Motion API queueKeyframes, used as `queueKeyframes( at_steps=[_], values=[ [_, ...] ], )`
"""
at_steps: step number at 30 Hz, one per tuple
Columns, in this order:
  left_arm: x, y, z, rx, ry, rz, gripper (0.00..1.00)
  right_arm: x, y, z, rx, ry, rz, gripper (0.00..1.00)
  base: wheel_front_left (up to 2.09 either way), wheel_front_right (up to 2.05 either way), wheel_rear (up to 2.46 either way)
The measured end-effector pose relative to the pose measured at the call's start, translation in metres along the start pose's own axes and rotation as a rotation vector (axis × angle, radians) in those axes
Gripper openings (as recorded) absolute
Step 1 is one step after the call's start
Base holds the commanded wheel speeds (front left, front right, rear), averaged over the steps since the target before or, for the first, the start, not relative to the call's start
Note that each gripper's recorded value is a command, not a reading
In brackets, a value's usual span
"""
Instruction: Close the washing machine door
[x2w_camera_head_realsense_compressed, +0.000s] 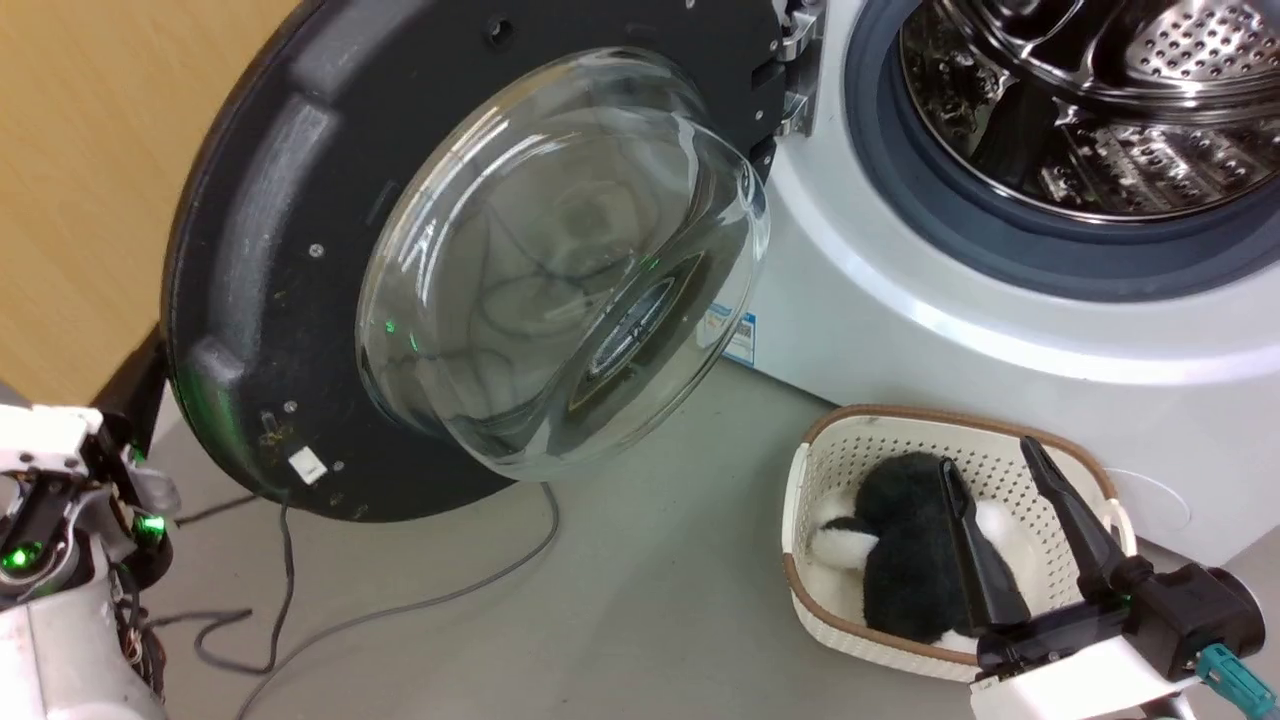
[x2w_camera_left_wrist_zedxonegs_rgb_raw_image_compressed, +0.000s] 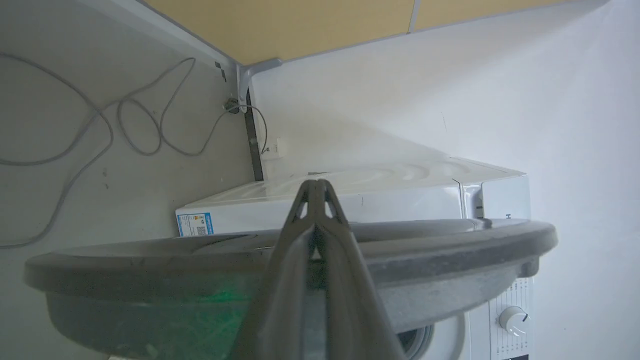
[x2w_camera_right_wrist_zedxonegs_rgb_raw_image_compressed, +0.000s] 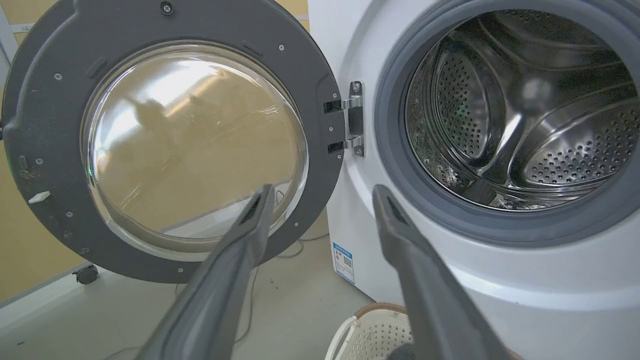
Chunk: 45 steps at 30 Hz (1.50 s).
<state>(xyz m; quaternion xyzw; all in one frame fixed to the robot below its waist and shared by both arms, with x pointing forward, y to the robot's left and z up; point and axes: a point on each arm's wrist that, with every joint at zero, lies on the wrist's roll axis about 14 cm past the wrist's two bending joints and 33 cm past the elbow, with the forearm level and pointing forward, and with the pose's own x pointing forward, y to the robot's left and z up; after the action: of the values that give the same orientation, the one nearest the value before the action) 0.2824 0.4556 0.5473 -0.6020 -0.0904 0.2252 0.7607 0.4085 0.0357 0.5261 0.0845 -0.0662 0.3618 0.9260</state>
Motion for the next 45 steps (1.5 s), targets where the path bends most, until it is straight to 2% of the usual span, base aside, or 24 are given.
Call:
queueKeyframes(
  at_steps=[8, 19, 25, 32, 39, 45],
  values=[
    [-0.016, -0.001, -0.036, 0.070, 0.200, -0.032, 0.00, -0.005, -0.007, 0.012, -0.015, -0.024, -0.042, 1.00, 0.00, 0.00, 0.00],
    [-0.056, -0.022, -0.139, 0.062, 0.599, -0.168, 0.00, -0.023, -0.031, 0.032, -0.044, -0.065, -0.157, 1.00, 0.00, 0.00, 0.00],
    [-0.075, -0.043, -0.200, 0.106, 0.795, -0.239, 0.00, -0.042, -0.057, 0.039, -0.065, -0.076, -0.254, 1.00, 0.00, 0.00, 0.00],
    [-0.107, -0.070, -0.294, 0.010, 1.064, -0.329, 0.00, -0.067, -0.082, 0.038, -0.081, -0.062, -0.351, 1.00, 0.00, 0.00, 0.00],
    [-0.112, -0.075, -0.363, -0.035, 1.192, -0.332, 0.00, -0.096, -0.112, 0.047, -0.111, -0.072, -0.467, 1.00, 0.00, 0.00, 0.00],
    [-0.102, -0.089, -0.416, -0.053, 1.253, -0.363, 0.00, -0.137, -0.139, 0.052, -0.140, -0.061, -0.601, 1.00, 0.00, 0.00, 0.00]
  ],
)
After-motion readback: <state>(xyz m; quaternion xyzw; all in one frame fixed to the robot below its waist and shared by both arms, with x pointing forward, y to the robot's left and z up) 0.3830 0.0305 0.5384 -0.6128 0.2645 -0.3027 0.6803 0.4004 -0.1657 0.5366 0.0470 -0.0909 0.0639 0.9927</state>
